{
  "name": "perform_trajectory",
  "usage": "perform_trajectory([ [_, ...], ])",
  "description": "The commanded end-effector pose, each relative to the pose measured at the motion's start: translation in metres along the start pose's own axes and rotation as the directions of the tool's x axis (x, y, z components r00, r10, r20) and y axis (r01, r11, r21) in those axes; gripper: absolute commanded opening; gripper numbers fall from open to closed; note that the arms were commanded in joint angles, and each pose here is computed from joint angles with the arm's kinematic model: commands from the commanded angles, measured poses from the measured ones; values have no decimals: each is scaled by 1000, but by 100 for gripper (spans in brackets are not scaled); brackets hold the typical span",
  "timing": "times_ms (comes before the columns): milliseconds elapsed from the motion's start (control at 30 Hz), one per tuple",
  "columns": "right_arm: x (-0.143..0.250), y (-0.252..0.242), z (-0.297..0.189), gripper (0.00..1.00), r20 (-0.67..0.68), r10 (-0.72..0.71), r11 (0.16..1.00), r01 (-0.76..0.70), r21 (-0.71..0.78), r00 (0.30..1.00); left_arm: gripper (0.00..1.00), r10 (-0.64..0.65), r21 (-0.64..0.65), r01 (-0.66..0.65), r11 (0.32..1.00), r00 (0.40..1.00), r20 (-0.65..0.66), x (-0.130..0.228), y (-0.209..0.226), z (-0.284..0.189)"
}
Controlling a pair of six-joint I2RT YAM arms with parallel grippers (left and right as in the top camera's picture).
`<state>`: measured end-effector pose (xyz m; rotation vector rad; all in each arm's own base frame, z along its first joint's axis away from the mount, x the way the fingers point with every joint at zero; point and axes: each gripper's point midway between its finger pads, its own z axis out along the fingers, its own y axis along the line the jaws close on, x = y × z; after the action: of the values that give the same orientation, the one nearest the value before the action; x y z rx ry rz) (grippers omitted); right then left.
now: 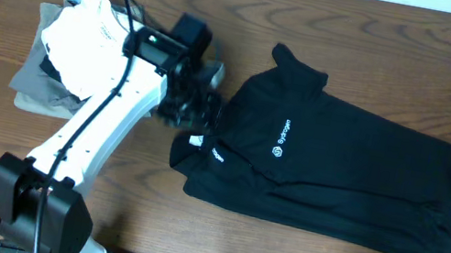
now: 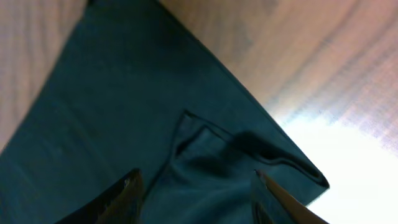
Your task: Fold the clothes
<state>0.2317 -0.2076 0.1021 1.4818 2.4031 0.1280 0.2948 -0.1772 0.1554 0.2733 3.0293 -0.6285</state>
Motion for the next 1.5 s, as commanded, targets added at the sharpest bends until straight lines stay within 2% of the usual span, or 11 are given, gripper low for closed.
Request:
perform_trajectory([
  [0,-6,19,-8,54,25,-61,994,63,-87,998,57,93,11,-95,995,987,130,-38,-8,-10],
  [100,-4,30,-8,57,25,-82,989,85,-118,996,59,138,33,-147,989,971,196,-74,-14,2],
  [267,-1,42,-7,58,26,-115,983,117,-140,993,59,206,142,-236,961,958,198,-126,-32,43],
  [433,1,44,-7,59,20,-123,982,124,-141,992,61,246,140,-281,950,943,223,-177,-37,80],
  [533,3,44,-6,59,13,-122,983,122,-140,992,66,273,138,-319,938,922,273,-205,-41,104],
  [633,5,43,-6,58,4,-120,983,120,-137,993,71,296,132,-353,926,898,326,-222,-42,122],
  [767,6,43,-6,57,1,-120,983,119,-136,993,71,312,116,-384,916,864,395,-243,-43,137],
  [900,6,43,-6,56,0,-122,983,121,-137,992,68,309,97,-381,920,853,421,-252,-40,147],
  [1100,6,44,-6,54,4,-123,983,122,-138,992,55,301,97,-381,920,841,449,-261,-39,153],
  [1333,7,46,-6,51,-1,-123,981,122,-153,992,55,273,114,-348,930,865,420,-257,-33,177],
  [1467,8,47,-6,50,-4,-128,980,126,-154,992,49,281,116,-360,926,861,424,-256,-39,178],
])
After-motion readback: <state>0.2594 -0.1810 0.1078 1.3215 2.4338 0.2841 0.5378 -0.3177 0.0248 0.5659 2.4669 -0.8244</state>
